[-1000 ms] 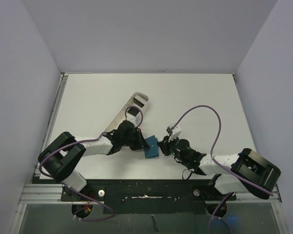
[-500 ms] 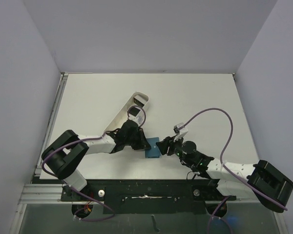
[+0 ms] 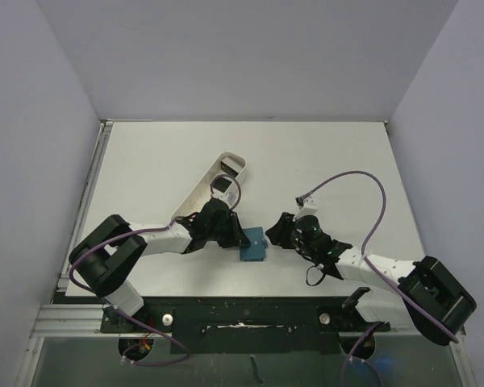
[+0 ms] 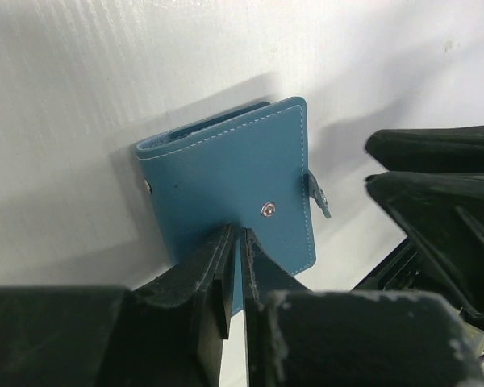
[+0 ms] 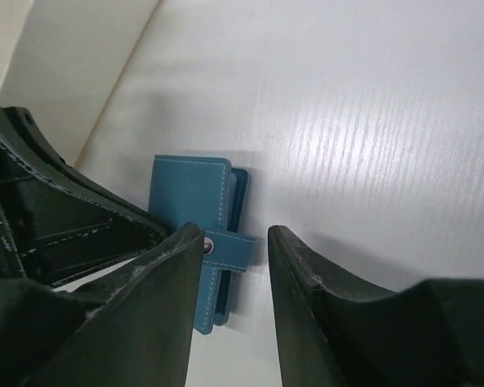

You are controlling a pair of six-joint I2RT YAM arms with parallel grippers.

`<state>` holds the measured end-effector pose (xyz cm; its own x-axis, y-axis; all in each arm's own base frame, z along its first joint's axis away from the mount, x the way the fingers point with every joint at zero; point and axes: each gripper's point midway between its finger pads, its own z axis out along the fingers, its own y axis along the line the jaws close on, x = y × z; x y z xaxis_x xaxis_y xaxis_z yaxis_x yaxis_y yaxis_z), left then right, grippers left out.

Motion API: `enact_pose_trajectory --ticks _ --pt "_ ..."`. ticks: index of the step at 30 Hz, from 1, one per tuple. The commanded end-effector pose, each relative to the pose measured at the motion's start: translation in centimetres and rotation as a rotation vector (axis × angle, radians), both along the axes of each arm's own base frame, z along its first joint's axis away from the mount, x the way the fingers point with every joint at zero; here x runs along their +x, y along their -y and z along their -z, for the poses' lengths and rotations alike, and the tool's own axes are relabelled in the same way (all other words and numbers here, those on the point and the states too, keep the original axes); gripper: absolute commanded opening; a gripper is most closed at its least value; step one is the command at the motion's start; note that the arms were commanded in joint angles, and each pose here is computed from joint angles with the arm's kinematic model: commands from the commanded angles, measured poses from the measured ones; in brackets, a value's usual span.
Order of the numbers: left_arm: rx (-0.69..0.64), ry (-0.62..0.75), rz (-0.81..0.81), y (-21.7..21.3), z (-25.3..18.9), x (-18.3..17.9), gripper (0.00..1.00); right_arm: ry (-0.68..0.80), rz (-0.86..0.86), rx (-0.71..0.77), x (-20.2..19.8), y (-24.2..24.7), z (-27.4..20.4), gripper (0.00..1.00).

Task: Put the credit cards into the card holder
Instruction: Close the card holder at the center of the board.

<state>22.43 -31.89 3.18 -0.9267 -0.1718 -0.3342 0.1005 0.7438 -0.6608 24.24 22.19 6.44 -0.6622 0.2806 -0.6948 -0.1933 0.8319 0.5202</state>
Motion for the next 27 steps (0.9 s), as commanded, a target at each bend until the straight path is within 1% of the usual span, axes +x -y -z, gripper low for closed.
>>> enact_pose_trajectory --ticks 1,5,13,15,17,19,23,27 --pt "0.001 0.035 -0.023 0.1 -0.6 0.7 0.1 -0.049 -0.073 0.123 -0.1 -2.5 -1.1 0.38" --pt "0.004 0.032 -0.024 0.0 -0.4 0.6 0.1 -0.081 -0.11 0.131 -0.2 -3.6 -0.5 0.37" --pt "-0.001 0.021 -0.027 0.1 -0.2 0.5 0.1 -0.118 -0.155 0.126 -0.6 -4.8 0.0 0.33" --pt "-0.001 0.022 -0.028 0.1 -0.2 0.5 0.1 -0.127 -0.148 0.113 -0.6 -4.6 -0.2 0.34" --pt "0.003 0.019 -0.031 0.0 -0.1 0.5 0.1 -0.127 -0.133 0.095 -0.5 -4.1 -0.5 0.39" --pt "0.006 0.015 -0.034 -0.1 0.0 0.4 0.1 -0.124 -0.125 0.09 -0.6 -3.9 -1.0 0.4" --pt "0.01 0.01 -0.037 -0.2 0.2 0.4 0.1 -0.104 -0.13 0.13 -0.7 -4.1 -2.4 0.39" --pt "0.013 0.006 -0.038 -0.2 0.4 0.4 0.1 -0.112 -0.145 0.165 -0.9 -4.6 -2.7 0.37"
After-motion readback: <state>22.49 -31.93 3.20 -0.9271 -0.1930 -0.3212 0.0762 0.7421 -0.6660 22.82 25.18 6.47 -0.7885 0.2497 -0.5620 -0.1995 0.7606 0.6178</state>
